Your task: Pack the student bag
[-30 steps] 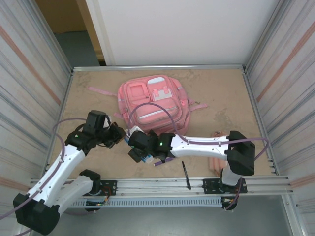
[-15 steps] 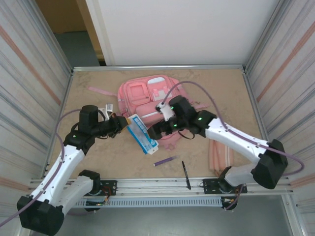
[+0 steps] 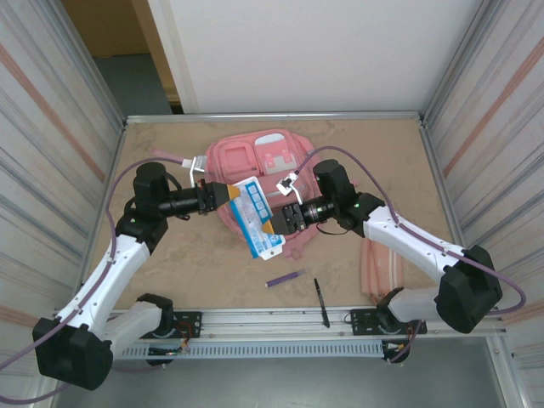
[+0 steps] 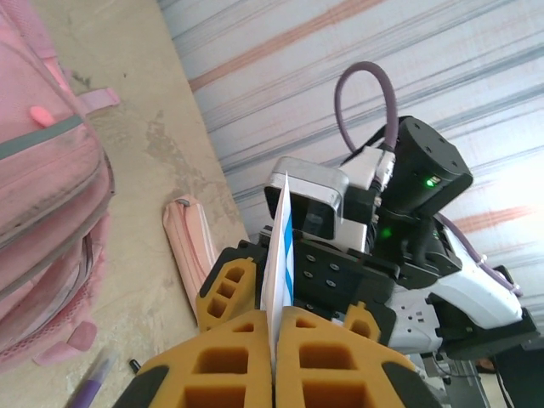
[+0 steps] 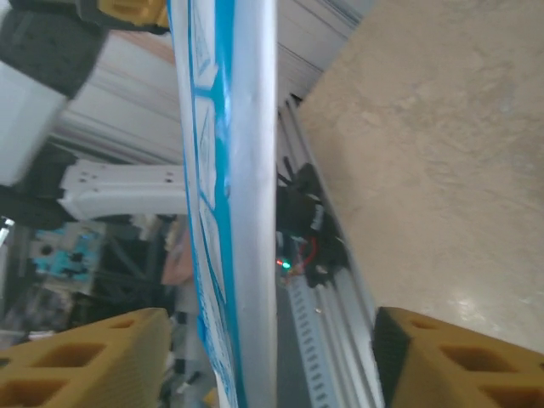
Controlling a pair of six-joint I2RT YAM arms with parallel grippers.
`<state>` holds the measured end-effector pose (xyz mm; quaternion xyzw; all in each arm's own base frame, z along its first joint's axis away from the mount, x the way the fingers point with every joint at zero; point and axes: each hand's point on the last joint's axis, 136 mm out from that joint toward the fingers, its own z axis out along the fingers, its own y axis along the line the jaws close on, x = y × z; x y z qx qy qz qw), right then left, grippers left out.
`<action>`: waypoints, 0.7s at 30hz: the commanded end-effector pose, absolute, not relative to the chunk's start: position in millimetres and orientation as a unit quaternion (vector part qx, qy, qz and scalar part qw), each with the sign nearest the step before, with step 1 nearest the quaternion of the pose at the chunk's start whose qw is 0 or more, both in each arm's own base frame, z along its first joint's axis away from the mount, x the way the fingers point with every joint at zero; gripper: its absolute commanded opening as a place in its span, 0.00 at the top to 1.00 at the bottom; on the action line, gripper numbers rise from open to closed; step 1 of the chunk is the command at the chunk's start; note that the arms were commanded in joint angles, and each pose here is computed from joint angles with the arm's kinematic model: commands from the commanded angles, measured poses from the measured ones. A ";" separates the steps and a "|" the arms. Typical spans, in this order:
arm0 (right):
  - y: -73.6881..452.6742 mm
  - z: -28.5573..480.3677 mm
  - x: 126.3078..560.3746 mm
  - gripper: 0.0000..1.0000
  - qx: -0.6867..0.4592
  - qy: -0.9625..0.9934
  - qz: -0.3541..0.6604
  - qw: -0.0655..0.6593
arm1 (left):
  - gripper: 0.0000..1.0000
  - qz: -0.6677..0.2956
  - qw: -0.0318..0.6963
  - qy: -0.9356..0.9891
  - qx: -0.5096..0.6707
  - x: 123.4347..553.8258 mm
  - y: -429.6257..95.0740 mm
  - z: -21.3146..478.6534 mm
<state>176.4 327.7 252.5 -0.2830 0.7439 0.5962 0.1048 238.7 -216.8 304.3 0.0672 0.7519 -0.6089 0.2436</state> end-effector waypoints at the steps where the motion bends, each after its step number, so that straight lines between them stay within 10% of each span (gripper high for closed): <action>1: 331.0 286.5 172.1 0.50 -0.287 0.700 0.646 0.099 | 1.00 -0.623 0.255 0.730 0.119 231.9 -223.1 322.5; 12: 345.4 289.8 187.1 0.98 -0.236 0.704 0.664 0.086 | 0.97 -0.637 0.248 0.717 0.135 239.0 -239.0 319.5; 16: 331.9 283.0 203.2 1.00 -0.205 0.721 0.655 0.093 | 0.60 -0.599 0.275 0.742 0.127 250.6 -233.6 310.3; 21: 297.6 268.3 230.3 1.00 -0.154 0.778 0.597 0.122 | 0.37 -0.463 0.333 0.812 0.127 277.4 -223.9 260.3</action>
